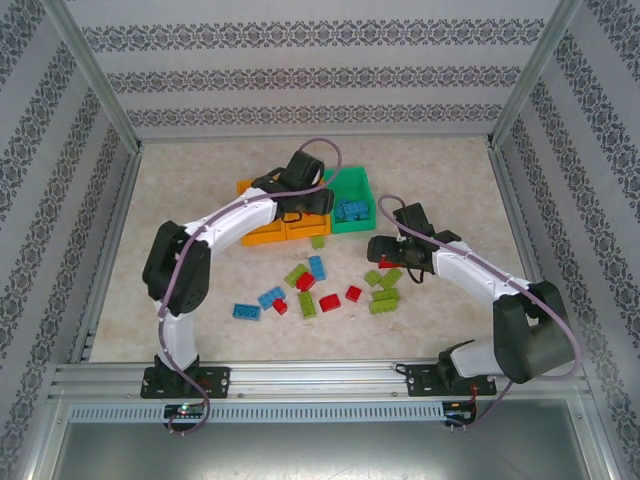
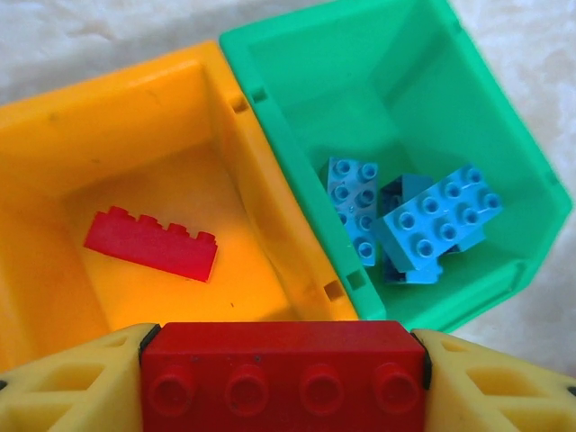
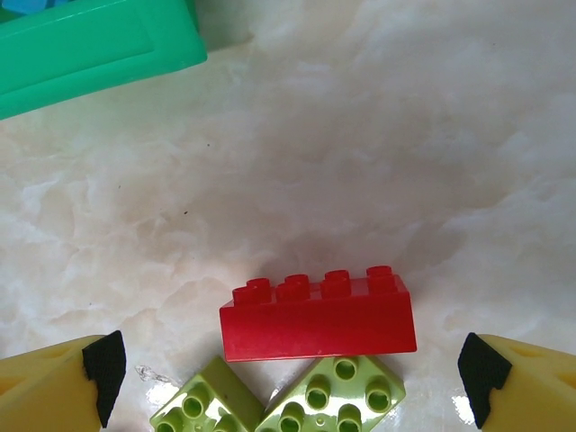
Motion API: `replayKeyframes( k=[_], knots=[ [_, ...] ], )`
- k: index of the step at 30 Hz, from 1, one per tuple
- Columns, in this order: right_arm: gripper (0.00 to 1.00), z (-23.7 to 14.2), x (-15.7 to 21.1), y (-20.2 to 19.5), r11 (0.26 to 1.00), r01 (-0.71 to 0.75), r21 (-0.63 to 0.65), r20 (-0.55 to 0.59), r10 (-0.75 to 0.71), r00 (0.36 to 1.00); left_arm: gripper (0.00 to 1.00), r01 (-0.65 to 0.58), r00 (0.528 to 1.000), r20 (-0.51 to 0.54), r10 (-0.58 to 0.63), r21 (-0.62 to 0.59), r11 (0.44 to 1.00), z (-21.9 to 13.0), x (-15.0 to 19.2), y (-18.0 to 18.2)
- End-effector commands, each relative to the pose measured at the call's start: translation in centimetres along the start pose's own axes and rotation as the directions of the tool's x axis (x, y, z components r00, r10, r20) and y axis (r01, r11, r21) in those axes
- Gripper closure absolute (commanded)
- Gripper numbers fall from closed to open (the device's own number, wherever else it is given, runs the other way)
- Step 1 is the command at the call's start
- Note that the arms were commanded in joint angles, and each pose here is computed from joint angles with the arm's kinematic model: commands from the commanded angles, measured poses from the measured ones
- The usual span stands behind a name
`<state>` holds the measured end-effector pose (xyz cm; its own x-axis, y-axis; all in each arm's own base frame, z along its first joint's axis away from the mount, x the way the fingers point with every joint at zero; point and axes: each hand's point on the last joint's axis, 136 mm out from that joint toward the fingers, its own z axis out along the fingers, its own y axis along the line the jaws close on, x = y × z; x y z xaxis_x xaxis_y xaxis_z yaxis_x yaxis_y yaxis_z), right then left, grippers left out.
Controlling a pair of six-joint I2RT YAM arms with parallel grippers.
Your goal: Sort the legos into containers by color
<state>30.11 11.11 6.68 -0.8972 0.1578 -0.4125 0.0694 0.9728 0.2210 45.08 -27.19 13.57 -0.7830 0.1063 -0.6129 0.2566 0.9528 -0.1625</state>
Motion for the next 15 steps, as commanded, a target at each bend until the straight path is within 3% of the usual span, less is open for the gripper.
replayKeyframes(
  k=[1,9,15],
  knots=[
    [0.02,0.5,0.9,-0.5,0.999,0.025,0.038,-0.038,-0.024,0.999,0.38,-0.015,0.998,-0.066,0.014,-0.025,1.0,0.8,0.7,1.2],
    [0.02,1.3,1.9,-0.2,0.999,0.035,0.04,-0.079,-0.032,0.996,0.38,0.009,0.997,-0.07,-0.015,-0.072,0.997,1.8,0.6,3.0],
    [0.02,1.4,2.1,0.1,0.998,0.057,0.042,-0.082,-0.053,0.995,0.28,0.014,0.995,-0.093,-0.021,-0.078,0.997,2.6,1.2,3.4]
  ],
)
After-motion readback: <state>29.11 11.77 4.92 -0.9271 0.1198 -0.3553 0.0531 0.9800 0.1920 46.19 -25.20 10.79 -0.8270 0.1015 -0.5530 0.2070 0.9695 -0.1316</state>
